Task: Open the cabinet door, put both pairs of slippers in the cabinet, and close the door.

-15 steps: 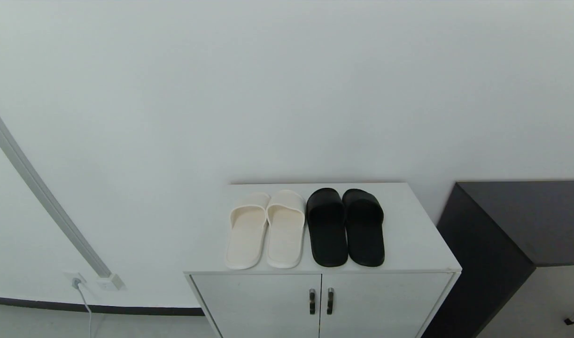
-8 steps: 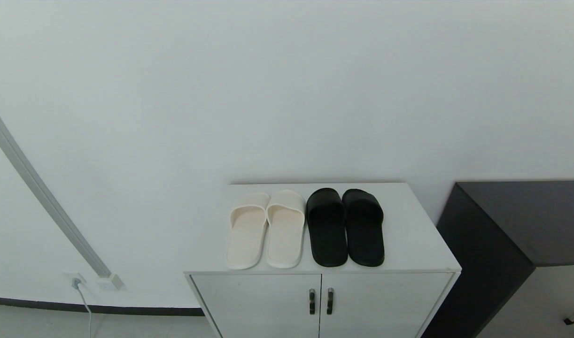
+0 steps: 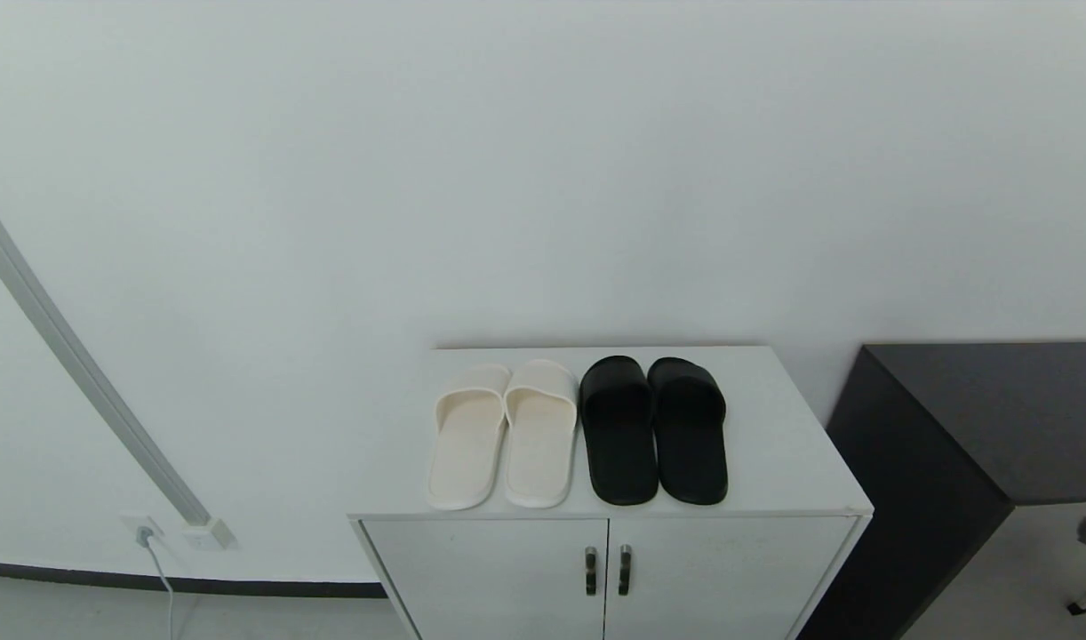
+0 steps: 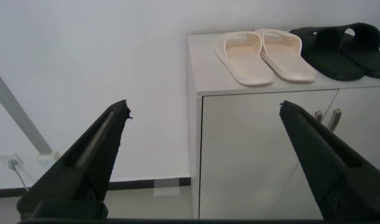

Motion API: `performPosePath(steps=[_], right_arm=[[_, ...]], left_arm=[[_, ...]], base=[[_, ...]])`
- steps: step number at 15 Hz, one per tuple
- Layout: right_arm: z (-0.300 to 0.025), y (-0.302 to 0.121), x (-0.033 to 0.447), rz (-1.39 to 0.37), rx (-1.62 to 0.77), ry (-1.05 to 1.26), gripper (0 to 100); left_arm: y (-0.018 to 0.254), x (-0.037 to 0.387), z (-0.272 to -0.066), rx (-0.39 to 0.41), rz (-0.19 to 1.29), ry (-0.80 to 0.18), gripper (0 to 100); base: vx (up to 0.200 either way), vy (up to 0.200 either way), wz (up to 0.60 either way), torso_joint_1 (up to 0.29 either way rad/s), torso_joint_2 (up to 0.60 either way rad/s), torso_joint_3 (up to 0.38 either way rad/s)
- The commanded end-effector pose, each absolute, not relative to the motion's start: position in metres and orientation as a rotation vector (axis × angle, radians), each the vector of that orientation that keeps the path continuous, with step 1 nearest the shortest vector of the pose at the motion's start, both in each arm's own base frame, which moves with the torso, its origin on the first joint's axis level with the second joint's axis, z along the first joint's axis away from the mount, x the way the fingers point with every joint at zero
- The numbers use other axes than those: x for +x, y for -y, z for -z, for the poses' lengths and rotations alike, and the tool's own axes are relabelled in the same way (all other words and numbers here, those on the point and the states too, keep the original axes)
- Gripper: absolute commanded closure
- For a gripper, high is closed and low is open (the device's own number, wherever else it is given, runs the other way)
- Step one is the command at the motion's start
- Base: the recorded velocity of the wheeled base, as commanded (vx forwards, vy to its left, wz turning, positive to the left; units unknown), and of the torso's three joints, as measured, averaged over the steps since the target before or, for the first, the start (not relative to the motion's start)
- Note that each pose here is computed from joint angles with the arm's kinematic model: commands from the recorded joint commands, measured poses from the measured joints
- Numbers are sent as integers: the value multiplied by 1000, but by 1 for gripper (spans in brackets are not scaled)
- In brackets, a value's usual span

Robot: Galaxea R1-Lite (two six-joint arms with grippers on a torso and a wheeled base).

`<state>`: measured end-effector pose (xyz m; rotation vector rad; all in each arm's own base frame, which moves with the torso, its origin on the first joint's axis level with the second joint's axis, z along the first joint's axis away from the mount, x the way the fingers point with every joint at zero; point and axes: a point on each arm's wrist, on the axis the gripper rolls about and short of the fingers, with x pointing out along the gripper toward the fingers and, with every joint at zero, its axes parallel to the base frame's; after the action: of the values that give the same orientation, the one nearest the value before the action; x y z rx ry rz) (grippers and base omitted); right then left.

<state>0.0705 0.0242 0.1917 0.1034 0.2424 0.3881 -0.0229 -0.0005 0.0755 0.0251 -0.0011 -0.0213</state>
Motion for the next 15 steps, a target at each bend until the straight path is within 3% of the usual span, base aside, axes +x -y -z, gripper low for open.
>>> performPosePath(steps=[1, 5, 10, 15], right_arm=[[-199, -60, 114, -483, 111, -360, 0], [-193, -126, 149, -514, 45, -366, 0], [-169, -189, 215, -296, 98, -397, 0], [-140, -222, 255, -135, 83, -336, 0]], left_arm=[[0, -23, -75, 25, 21, 0, 0], [0, -23, -75, 25, 21, 0, 0], [0, -23, -75, 23, 21, 0, 0], [0, -23, -75, 23, 21, 0, 0]], base=[[0, 0, 0, 0, 0, 0], [0, 0, 0, 0, 0, 0], [0, 0, 0, 0, 0, 0], [0, 0, 0, 0, 0, 0]])
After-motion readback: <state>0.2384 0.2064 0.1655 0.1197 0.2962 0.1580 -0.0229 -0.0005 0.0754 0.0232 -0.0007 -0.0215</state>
